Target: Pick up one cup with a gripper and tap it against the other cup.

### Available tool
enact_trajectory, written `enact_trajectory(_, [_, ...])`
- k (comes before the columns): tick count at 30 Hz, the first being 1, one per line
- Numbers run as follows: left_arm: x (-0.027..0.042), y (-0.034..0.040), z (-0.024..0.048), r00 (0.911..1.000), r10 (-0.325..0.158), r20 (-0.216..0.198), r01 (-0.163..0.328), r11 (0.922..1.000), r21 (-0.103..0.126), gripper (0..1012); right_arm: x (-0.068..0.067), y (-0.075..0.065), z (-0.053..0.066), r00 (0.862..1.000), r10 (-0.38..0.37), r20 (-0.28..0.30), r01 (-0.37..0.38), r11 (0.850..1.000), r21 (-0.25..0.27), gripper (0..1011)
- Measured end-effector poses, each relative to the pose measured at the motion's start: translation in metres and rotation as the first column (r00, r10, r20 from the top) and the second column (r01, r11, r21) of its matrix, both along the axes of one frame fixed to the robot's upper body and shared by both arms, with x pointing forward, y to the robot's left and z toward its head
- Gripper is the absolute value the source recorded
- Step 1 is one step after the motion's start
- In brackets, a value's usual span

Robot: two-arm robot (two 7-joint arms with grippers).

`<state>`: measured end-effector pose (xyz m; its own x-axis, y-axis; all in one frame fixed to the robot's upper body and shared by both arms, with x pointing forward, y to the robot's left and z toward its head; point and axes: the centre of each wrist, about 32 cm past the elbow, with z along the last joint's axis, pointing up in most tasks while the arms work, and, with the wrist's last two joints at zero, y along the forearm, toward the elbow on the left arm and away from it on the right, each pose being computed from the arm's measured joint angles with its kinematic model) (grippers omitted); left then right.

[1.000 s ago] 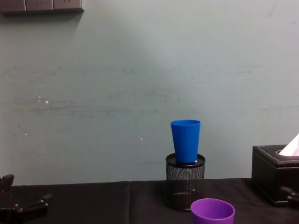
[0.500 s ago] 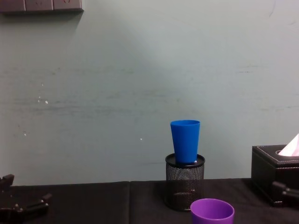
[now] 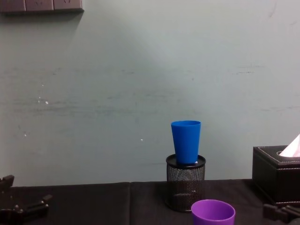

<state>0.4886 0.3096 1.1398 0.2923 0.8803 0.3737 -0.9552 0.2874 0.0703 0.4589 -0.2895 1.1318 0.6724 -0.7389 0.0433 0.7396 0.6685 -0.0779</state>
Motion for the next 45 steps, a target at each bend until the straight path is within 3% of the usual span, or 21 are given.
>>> enact_trajectory(6, [0.0,0.0,0.0,1.0,0.0,0.0,0.0,1.0,0.0,1000,0.007,0.009,-0.004,1.0,0.023,-0.01,-0.023,1.0,0.0,1004])
enact_trajectory(22, [0.0,0.0,0.0,1.0,0.0,0.0,0.0,1.0,0.0,1000,0.028,0.022,-0.008,0.999,0.047,0.024,-0.045,0.997,-0.067,1004])
enact_trajectory(45, [0.0,0.0,0.0,1.0,0.0,0.0,0.0,1.0,0.0,1000,0.055,0.041,-0.017,1.0,0.022,0.022,-0.022,0.999,-0.023,1004])
